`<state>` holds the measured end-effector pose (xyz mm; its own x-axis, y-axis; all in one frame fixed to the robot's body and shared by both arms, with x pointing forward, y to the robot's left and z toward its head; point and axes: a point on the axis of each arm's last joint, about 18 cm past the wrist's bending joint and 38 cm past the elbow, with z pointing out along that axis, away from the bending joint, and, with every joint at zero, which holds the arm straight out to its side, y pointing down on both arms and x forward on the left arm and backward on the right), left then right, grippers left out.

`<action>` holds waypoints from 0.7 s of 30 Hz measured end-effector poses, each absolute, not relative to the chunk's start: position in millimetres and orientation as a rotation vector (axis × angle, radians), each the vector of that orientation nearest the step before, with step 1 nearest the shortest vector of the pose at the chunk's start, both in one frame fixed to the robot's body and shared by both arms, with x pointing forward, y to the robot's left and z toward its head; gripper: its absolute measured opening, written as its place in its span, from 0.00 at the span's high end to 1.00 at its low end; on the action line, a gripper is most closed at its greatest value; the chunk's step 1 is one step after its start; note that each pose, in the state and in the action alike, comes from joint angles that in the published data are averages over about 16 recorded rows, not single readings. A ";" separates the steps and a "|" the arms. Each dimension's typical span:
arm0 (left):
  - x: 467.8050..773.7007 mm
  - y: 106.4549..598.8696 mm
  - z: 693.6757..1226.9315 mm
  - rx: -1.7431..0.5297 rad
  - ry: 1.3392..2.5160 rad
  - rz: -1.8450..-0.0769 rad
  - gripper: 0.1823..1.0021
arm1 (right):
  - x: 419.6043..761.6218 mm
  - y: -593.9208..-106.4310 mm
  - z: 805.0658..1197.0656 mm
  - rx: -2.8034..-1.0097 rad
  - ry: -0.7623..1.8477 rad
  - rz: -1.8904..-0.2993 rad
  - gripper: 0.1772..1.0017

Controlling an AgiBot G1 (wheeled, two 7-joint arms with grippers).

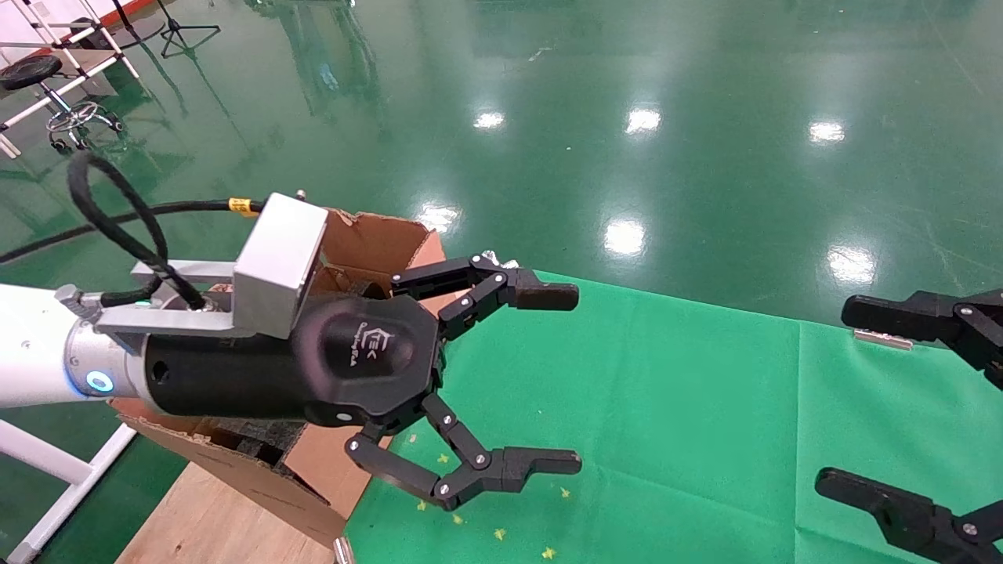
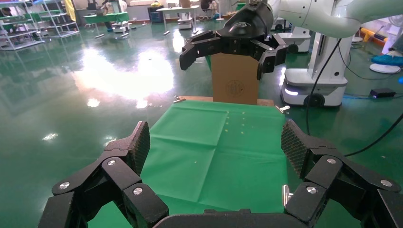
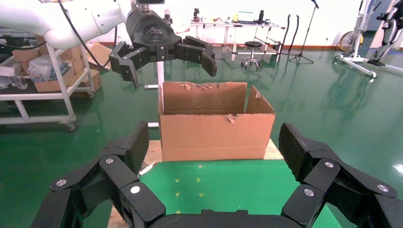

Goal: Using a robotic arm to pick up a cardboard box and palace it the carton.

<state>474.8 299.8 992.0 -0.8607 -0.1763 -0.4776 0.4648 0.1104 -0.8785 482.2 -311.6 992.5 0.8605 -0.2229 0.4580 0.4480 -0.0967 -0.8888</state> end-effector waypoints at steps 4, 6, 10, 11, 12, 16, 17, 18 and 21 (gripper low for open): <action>475.1 299.9 992.0 0.278 1.925 -1.800 0.00 | 482.2 -311.6 992.5 -1.572 -0.182 -0.567 0.00; 475.2 300.0 992.0 0.278 1.925 -1.800 0.00 | 482.2 -311.6 992.5 -1.572 -0.182 -0.567 0.00; 475.4 300.0 992.0 0.277 1.925 -1.799 0.00 | 482.2 -311.6 992.5 -1.572 -0.182 -0.567 0.00; 475.4 300.0 992.0 0.277 1.925 -1.799 0.00 | 482.2 -311.6 992.5 -1.572 -0.182 -0.567 0.00; 475.4 300.0 992.0 0.276 1.925 -1.799 0.00 | 482.2 -311.6 992.5 -1.572 -0.182 -0.567 0.00; 475.5 300.1 992.0 0.276 1.925 -1.799 0.00 | 482.2 -311.6 992.5 -1.572 -0.182 -0.567 0.00; 475.6 300.1 992.0 0.276 1.925 -1.799 0.00 | 482.2 -311.6 992.5 -1.572 -0.182 -0.567 0.00; 475.6 300.1 992.0 0.276 1.925 -1.799 0.00 | 482.2 -311.6 992.5 -1.572 -0.182 -0.567 0.00; 475.6 300.2 992.1 0.275 1.925 -1.798 0.00 | 482.2 -311.6 992.5 -1.572 -0.182 -0.567 0.00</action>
<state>475.6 300.2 992.1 -0.8606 -0.1793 -0.4768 0.4635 0.1124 -0.8789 482.2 -311.6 992.5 0.8605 -0.2229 0.4580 0.4480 -0.0967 -0.8888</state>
